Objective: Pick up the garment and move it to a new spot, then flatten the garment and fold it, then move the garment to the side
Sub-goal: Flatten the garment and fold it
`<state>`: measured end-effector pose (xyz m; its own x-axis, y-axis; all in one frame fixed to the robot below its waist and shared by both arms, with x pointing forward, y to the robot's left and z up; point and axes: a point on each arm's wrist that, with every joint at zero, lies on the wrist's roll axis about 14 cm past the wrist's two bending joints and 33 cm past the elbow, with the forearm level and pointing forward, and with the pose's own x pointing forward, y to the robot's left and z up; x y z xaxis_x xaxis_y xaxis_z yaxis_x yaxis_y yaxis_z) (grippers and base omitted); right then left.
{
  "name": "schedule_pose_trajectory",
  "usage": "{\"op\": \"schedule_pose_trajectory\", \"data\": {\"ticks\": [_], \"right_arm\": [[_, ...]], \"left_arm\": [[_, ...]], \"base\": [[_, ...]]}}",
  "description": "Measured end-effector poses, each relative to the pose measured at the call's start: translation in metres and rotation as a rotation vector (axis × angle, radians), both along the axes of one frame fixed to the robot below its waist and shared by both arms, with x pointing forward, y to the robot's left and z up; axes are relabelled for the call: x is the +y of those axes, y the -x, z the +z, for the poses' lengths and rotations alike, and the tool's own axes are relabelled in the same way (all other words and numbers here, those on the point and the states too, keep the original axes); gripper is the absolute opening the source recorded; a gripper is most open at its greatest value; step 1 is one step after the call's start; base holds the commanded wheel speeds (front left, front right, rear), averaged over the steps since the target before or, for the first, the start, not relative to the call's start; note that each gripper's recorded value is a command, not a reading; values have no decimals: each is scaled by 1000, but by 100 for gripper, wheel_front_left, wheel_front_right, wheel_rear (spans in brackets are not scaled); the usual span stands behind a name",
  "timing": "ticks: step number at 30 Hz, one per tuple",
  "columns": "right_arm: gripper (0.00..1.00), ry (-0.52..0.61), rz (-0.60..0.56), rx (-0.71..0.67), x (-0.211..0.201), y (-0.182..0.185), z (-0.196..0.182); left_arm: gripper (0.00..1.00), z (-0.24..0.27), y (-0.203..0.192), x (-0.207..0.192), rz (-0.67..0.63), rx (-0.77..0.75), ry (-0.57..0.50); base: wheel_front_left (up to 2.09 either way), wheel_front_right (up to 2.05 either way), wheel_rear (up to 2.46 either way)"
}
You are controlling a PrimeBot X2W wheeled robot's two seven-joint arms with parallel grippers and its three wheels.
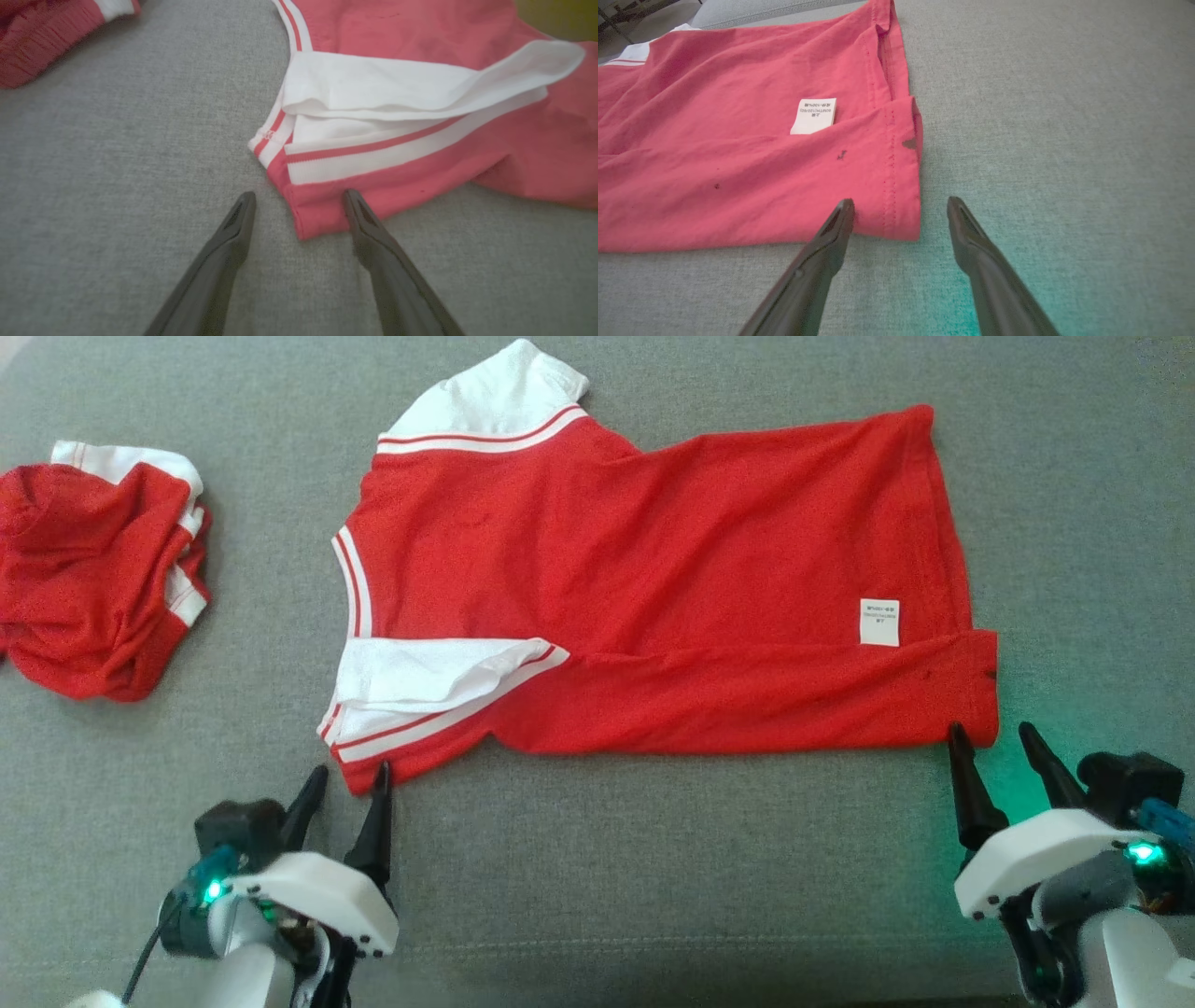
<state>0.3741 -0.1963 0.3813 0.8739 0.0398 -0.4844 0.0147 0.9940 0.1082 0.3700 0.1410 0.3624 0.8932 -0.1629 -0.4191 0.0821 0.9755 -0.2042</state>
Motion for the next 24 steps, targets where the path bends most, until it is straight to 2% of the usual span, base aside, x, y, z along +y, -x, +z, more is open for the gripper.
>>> {"op": "schedule_pose_trajectory", "data": {"ticks": [4, 5, 7, 8, 9, 10, 11, 24], "right_arm": [[100, -8, 2, 28, 2, -4, -7], [100, -11, 7, 43, 4, -6, -11], [100, -15, 10, 61, 6, -7, -15], [74, -21, 9, 71, 6, -7, -17], [46, -24, 9, 89, 6, -7, -20], [16, -25, 10, 94, 7, -7, -22], [0, -29, 8, 95, 7, -7, -23], [0, -75, -16, 49, 8, -13, -12]], "left_arm": [[100, -5, -7, -1, -1, 21, 2], [89, -6, -11, -1, 0, 29, 7], [35, -8, -14, -2, 0, 38, 11], [7, -8, -15, -1, -1, 42, 9], [0, -9, -16, -1, -6, 44, 9], [0, -10, -17, -2, -10, 48, 10], [0, -11, -18, -2, -9, 49, 12], [0, 8, -21, -1, -3, -29, 5]], "base": [[0, 0, 0], [0, 0, 0], [0, 0, 0], [0, 0, 0], [0, 0, 0], [0, 0, 0], [0, 0, 0], [0, 0, 0]]}}
